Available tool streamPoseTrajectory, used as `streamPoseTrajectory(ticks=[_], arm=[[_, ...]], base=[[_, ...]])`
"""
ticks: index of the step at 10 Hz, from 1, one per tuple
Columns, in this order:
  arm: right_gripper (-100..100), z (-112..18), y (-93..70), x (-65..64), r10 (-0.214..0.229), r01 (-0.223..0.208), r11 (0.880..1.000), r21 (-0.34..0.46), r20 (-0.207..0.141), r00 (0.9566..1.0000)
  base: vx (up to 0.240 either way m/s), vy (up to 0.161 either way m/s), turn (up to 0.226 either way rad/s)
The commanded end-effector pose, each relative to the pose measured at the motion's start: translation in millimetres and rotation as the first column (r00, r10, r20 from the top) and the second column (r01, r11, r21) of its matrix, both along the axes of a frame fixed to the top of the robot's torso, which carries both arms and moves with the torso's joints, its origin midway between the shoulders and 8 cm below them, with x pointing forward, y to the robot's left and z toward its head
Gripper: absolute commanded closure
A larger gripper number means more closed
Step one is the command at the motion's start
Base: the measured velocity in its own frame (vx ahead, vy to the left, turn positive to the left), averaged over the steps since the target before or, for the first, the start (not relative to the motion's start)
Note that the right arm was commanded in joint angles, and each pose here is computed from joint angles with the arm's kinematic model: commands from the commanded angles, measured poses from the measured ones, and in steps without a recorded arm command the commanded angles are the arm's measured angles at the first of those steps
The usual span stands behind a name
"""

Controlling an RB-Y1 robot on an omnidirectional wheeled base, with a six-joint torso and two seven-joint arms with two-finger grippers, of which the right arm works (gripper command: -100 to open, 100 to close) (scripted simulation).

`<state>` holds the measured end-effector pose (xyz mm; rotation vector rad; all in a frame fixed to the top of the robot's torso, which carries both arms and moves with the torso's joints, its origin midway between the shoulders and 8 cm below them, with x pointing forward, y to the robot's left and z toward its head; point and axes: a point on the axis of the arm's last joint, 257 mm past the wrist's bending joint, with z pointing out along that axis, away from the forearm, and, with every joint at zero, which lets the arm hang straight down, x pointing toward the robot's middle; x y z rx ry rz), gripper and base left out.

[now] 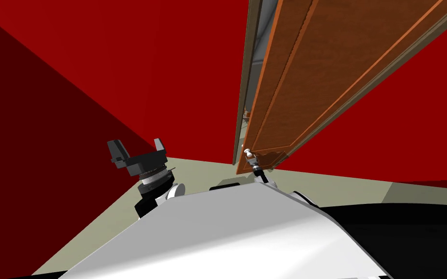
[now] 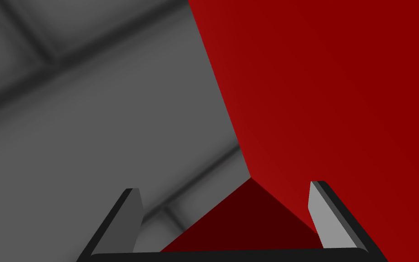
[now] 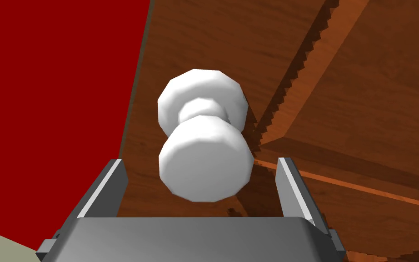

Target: Pull the door open

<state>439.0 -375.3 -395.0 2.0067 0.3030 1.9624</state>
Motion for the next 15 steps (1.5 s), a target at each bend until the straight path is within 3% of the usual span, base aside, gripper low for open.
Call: streamPoseTrajectory(ticks=[1,6,12,13,15], arm=[[-100,0.6,3.1,0.6,0.001,-0.001,0.998,0.061,0.006,1.0000],[-100,1.7,8.9,1.8,0.002,-0.006,0.982,0.190,0.019,0.9998],[-100,3.1,17.1,3.2,0.002,-0.014,0.937,0.350,0.034,0.9994],[-100,3.1,16.7,3.0,0.002,-0.013,0.941,0.337,0.033,0.9995],[-100,4.7,4.0,1.5,-0.050,0.033,0.940,0.340,0.040,0.9980]], base=[[-0.084,-0.010,0.015],[-0.066,-0.013,0.010],[-0.074,-0.012,0.009],[-0.028,-0.010,0.001],[-0.010,-0.036,0.255]])
